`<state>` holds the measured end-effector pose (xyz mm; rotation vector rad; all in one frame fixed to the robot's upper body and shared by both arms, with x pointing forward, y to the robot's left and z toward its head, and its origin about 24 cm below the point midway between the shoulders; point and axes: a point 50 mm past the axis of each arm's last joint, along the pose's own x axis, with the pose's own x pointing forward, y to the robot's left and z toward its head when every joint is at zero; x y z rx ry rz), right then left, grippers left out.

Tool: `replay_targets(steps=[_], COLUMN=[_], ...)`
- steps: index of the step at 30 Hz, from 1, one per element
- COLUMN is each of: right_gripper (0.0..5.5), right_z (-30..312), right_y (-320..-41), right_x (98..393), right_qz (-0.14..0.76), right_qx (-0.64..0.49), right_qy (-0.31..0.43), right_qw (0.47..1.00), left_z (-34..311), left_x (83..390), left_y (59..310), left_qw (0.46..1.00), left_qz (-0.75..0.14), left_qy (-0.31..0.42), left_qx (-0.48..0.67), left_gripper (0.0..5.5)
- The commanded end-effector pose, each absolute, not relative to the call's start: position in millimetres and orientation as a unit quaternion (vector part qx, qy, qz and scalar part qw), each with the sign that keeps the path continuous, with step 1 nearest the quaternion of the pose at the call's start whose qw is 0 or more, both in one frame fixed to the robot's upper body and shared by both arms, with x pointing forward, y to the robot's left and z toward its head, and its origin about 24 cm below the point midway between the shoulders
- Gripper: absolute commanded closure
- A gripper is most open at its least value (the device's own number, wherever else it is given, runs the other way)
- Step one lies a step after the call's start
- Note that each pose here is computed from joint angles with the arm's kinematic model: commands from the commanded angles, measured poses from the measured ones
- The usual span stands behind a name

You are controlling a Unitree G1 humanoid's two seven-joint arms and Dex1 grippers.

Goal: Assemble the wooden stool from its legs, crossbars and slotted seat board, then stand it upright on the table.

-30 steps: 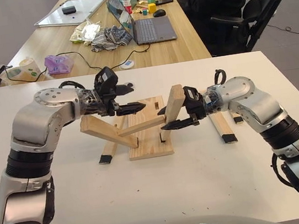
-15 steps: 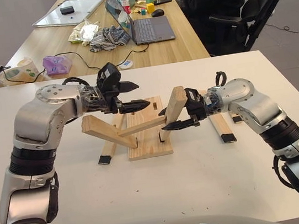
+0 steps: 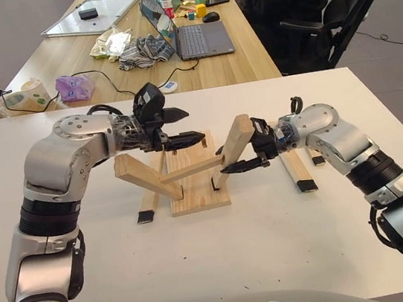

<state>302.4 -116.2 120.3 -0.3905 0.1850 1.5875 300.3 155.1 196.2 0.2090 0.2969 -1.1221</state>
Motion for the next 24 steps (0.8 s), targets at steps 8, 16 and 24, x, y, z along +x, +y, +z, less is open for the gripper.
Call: replay_targets(steps=[8,16,24], right_gripper=[3.45,3.45,3.45], right_z=[-49.5,-56.2,-46.9], right_y=[-206.7,-221.4,-217.3], right_x=[214.8,197.5,212.3], right_qz=[0.596,0.610,0.606], right_qx=[-0.249,-0.287,-0.283], right_qy=[0.545,0.571,0.559], right_qw=[0.534,0.469,0.491], left_z=[205.8,202.4,224.7], left_x=[298.9,297.7,280.3], left_y=[156.6,157.1,146.1], left_qw=[0.834,0.836,0.794], left_qz=[-0.529,-0.527,-0.593], left_qy=[0.133,0.135,0.108], left_qx=[0.083,0.078,0.079], left_gripper=[1.67,1.67,2.31])
